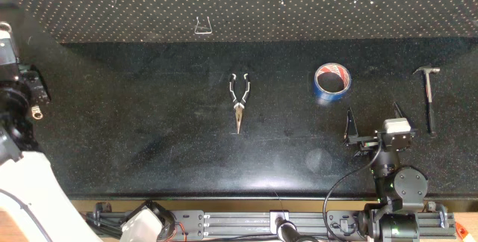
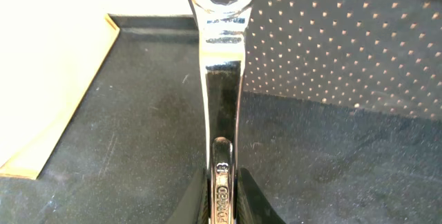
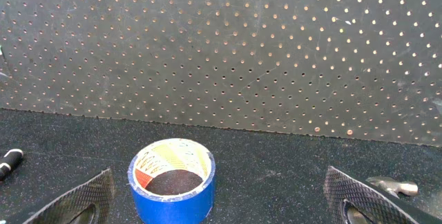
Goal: Place Tools Onto Pegboard
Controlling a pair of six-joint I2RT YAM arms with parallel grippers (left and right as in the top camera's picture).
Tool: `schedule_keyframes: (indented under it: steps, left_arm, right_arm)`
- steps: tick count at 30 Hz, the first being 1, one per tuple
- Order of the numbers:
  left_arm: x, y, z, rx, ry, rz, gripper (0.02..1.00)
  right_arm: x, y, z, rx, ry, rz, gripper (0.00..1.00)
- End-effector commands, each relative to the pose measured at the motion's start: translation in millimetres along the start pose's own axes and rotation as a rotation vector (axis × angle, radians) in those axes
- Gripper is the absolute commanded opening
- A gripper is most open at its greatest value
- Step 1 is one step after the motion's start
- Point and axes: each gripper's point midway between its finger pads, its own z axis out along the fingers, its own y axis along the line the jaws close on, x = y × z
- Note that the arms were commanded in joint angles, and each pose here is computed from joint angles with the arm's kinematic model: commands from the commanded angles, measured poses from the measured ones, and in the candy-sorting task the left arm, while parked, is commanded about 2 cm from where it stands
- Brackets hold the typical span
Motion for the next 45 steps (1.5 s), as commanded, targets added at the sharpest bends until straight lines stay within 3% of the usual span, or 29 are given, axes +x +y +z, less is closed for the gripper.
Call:
schedule_keyframes:
  steps: [1, 3, 8, 16, 20, 26, 30, 36, 41, 45]
  left_arm:
    - [-19, -10, -38, -0.012, -0.105, -0.075, 0.029]
    - [-32, -48, -41, 0.080, -0.139, -0.013, 0.027]
    - [-30, -101, -26, 0.093, -0.198, 0.009, 0.029]
    - [12, -121, 21, 0.066, -0.316, 0.005, 0.029]
    - [4, -159, 23, 0.276, -0.387, 0.037, 0.025]
    - [0, -179, 44, 0.344, -0.391, 0.027, 0.027]
    - [-4, -177, 41, 0.336, -0.428, 0.002, 0.027]
    - [50, -175, 25, 0.303, -0.444, -0.005, 0.027]
    - [38, -171, 15, 0.288, -0.527, -0.007, 0.027]
    - [18, -160, 23, 0.214, -0.604, -0.027, 0.027]
  right_arm:
    - [1, 4, 0, -0.018, 0.001, -0.011, 0.980]
    - [1, 4, 0, -0.018, 0.001, -0.011, 0.980]
    - [1, 4, 0, -0.018, 0.001, -0.011, 0.980]
    - [1, 4, 0, -0.018, 0.001, -0.011, 0.980]
    - [1, 4, 0, -0.018, 0.001, -0.011, 0.980]
    - [1, 4, 0, -0.018, 0.001, -0.011, 0.980]
    - [1, 4, 0, -0.018, 0.001, -0.011, 0.980]
    - [1, 4, 0, -0.018, 0.001, -0.011, 0.980]
    - [1, 4, 0, -0.018, 0.001, -0.011, 0.980]
    - [1, 4, 0, -0.018, 0.001, -0.011, 0.980]
